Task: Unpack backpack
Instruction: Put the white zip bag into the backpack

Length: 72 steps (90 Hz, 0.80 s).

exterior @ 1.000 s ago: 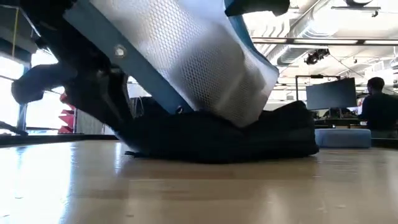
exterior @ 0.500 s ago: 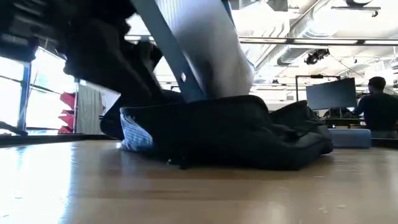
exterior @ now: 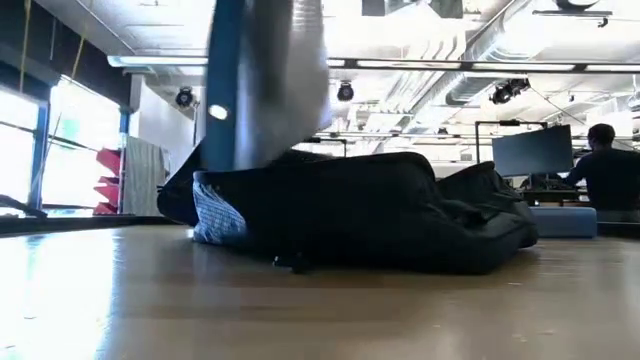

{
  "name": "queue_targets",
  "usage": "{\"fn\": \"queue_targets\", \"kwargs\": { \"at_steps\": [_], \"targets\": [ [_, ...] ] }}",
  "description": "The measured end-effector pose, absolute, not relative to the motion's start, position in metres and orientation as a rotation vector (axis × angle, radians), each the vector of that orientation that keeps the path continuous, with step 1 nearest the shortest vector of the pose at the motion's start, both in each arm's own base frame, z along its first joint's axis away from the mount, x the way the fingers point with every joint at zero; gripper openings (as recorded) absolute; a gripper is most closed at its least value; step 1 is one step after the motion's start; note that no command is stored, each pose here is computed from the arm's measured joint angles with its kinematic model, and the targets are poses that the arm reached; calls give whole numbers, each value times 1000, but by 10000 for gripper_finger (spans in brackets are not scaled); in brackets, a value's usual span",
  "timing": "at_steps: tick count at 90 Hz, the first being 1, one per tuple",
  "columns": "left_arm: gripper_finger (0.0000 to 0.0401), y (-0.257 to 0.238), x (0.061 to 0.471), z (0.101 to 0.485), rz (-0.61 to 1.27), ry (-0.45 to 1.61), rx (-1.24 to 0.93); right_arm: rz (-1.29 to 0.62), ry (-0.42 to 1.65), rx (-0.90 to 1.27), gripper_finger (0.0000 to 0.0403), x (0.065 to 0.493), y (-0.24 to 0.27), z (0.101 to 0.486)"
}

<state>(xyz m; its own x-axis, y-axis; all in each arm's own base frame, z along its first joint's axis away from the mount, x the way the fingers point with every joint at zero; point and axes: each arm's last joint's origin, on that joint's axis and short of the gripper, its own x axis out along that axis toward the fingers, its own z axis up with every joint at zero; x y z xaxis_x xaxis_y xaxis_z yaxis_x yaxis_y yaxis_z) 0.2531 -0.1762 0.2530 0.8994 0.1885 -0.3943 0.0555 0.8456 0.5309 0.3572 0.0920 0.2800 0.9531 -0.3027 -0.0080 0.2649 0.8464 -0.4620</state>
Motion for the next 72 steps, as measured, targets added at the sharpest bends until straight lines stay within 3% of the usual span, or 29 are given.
{"fn": "queue_targets", "kwargs": {
  "at_steps": [38, 72],
  "targets": [
    [78, -152, 255, 251, 262, 546, 785, -381, 144, -616, 0, 364, 71, 262],
    [78, -133, 262, 248, 361, 638, 965, -342, 306, -616, 0, 343, 51, 204]
  ]
}}
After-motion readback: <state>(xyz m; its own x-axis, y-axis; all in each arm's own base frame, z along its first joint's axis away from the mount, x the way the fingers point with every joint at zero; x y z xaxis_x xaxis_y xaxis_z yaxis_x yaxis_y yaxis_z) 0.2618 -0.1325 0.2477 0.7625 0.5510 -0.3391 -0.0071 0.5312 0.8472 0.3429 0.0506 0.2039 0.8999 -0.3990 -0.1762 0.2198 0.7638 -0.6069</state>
